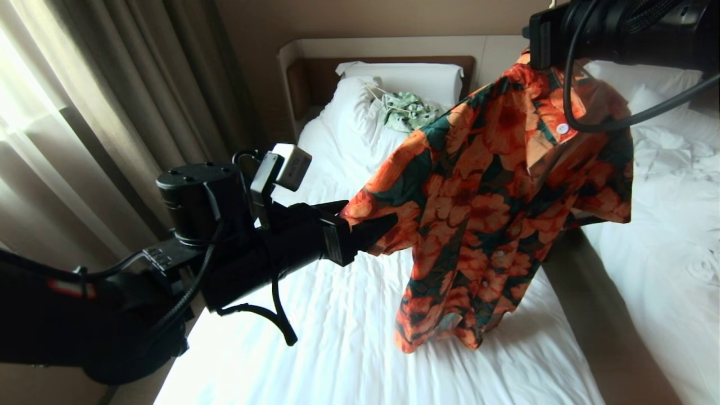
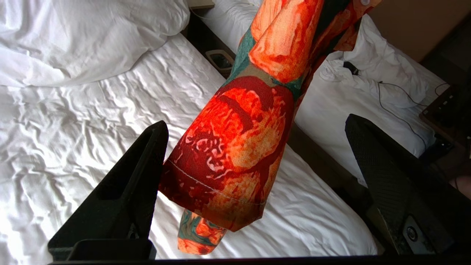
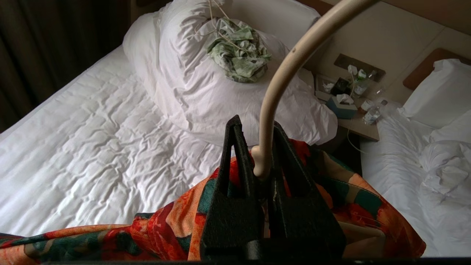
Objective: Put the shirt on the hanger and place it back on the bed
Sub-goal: Take the clothes hanger out of the clothes
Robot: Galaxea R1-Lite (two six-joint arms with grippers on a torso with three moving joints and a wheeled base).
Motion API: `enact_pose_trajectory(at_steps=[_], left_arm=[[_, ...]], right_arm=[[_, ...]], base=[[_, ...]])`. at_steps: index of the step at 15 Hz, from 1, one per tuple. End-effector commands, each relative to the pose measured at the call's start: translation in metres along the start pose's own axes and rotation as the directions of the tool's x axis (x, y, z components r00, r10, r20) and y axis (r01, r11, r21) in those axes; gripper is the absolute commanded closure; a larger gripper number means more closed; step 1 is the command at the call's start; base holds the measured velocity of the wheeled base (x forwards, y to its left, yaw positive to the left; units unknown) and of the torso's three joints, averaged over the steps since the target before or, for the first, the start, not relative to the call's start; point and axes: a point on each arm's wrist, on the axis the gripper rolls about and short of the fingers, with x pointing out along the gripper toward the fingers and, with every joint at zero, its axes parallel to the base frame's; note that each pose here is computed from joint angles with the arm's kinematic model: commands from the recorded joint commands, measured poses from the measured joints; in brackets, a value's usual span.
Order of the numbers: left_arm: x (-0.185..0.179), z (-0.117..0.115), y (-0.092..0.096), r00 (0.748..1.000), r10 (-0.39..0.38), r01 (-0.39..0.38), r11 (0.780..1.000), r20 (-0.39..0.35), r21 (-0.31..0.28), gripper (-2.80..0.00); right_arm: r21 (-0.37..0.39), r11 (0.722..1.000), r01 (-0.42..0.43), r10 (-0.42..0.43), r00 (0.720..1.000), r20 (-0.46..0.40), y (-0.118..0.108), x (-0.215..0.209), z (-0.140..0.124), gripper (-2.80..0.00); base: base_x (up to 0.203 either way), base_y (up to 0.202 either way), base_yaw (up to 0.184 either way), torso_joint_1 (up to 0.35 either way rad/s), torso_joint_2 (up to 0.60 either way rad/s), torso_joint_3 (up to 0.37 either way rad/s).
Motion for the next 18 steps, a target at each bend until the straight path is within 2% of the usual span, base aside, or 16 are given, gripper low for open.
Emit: enact_pose_trajectory(at_steps=[1, 9, 13, 15, 18], left_arm=[[0.007, -0.007, -0.001, 1.000, -0.007, 0.007, 1.000, -0.013, -0.001, 0.00], [0.007, -0.002, -0.001, 1.000, -0.010, 0.010, 1.000, 0.024, 0.003, 0.00], [-0.003, 0.003, 0.004, 0.998, 0.034, -0.033, 0.999, 0.059, -0.003, 0.00], [-0.010, -0.004, 0.013, 0.995, 0.074, -0.074, 0.997, 0.073, -0.006, 0.00], [-0.019, -0.020, 0.023, 0.993, 0.109, -0.109, 0.994, 0.041, -0.012, 0.00]], right_arm=[[-0.001, 1.000, 0.001, -0.001, 1.000, 0.000, 0.000, 0.000, 0.000, 0.00], [-0.005, 1.000, -0.004, 0.004, 1.000, -0.002, 0.002, 0.001, -0.001, 0.00], [-0.011, 1.000, -0.005, 0.005, 1.000, -0.006, 0.003, 0.004, -0.003, 0.00], [-0.017, 1.000, -0.001, 0.001, 1.000, 0.002, 0.002, 0.003, -0.001, 0.00], [-0.017, 1.000, 0.002, -0.002, 1.000, 0.003, 0.001, 0.003, -0.001, 0.00]], base=[[0.000, 0.000, 0.000, 0.000, 0.00, 0.000], [0.000, 0.000, 0.000, 0.000, 0.00, 0.000], [0.000, 0.000, 0.000, 0.000, 0.00, 0.000], [0.000, 0.000, 0.000, 0.000, 0.00, 0.000], [0.000, 0.000, 0.000, 0.000, 0.00, 0.000]])
